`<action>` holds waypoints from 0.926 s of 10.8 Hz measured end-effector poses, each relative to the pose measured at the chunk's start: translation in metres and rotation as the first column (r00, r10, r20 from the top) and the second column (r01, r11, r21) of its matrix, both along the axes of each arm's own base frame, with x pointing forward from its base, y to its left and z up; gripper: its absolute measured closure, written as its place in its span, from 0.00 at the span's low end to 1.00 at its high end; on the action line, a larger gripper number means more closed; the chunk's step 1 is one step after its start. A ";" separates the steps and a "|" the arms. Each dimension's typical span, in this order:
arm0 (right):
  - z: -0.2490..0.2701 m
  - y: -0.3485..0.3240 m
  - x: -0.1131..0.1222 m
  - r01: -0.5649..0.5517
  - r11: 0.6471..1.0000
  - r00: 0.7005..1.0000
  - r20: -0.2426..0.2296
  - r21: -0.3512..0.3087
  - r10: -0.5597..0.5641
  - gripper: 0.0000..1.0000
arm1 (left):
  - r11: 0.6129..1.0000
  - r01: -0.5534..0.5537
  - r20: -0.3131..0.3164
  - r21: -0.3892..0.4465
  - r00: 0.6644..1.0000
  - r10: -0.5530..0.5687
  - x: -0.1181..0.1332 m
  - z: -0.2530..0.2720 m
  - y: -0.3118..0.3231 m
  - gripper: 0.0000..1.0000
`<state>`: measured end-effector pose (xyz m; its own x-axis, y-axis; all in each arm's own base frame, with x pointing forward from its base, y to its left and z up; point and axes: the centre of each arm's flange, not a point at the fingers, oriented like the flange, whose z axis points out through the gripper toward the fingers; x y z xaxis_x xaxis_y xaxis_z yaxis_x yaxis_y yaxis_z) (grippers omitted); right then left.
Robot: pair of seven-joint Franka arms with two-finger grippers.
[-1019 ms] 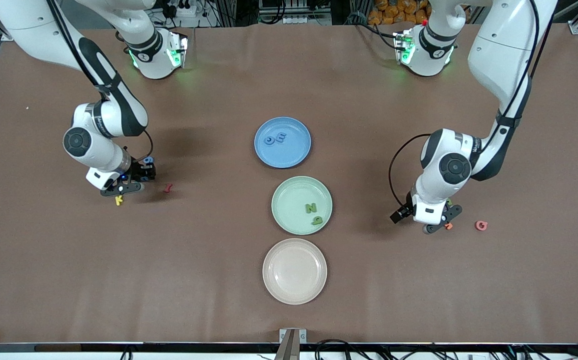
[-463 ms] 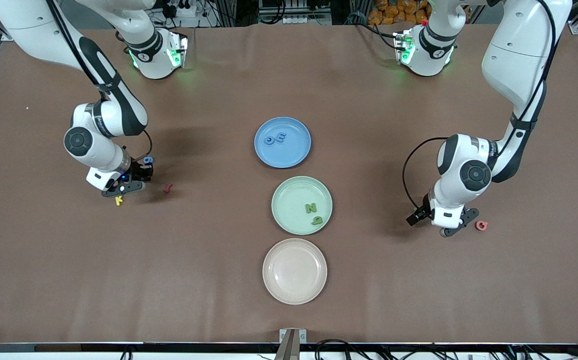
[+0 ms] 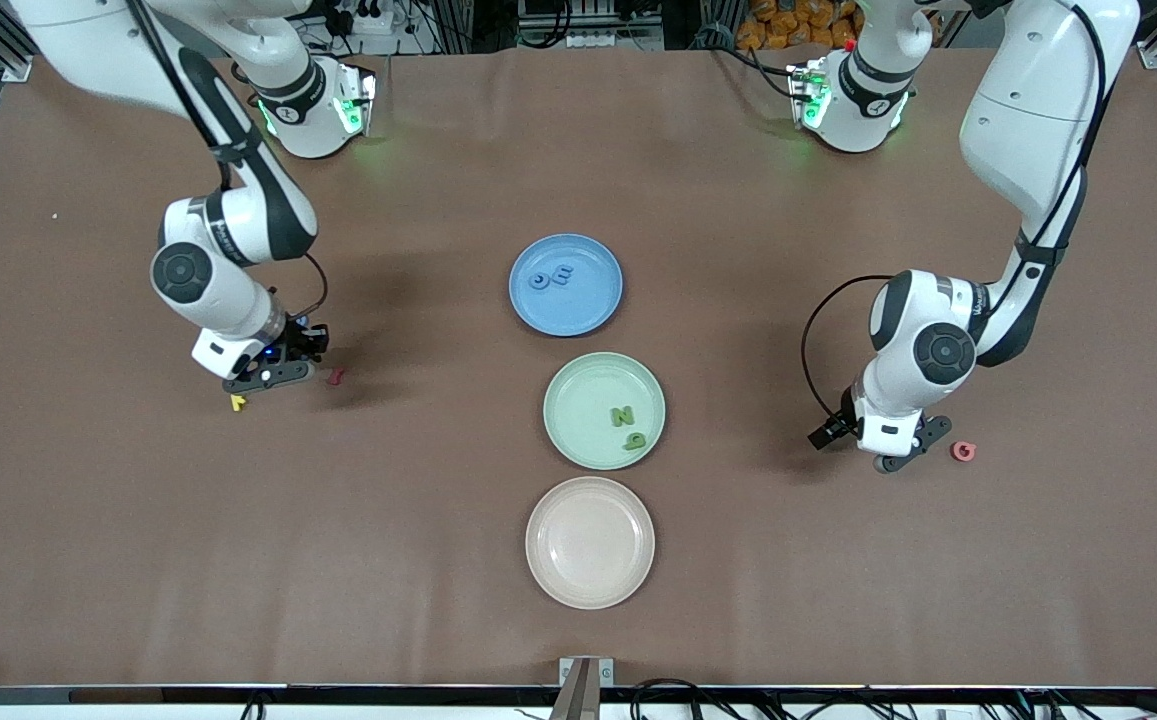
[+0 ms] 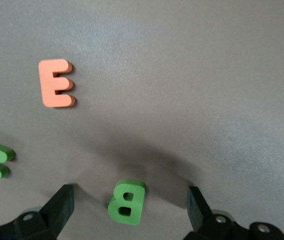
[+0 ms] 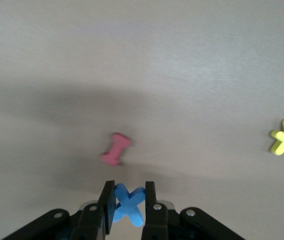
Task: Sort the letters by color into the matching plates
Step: 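Place the blue x on the blue plate while the left gripper places green B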
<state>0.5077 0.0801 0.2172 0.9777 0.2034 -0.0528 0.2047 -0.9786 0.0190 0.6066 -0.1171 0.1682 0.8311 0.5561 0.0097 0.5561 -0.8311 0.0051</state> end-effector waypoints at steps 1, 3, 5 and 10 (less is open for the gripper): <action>0.010 0.026 -0.002 0.035 0.999 0.999 0.007 -0.006 -0.035 0.72 | 1.000 -0.003 -0.004 0.000 1.000 0.003 -0.001 -0.002 -0.001 0.00; 0.020 0.076 -0.010 0.108 0.994 0.994 0.021 0.004 -0.108 0.72 | 1.000 -0.005 -0.002 -0.001 1.000 0.005 0.000 -0.001 -0.002 0.05; 0.025 0.127 -0.024 0.187 0.981 0.982 0.000 0.044 -0.187 0.72 | 1.000 -0.007 0.006 -0.003 1.000 0.007 0.002 0.003 -0.003 0.24; 0.038 0.234 -0.061 0.352 0.929 0.936 -0.060 0.116 -0.347 0.72 | 1.000 -0.004 0.021 -0.007 1.000 0.004 0.005 0.011 -0.007 0.72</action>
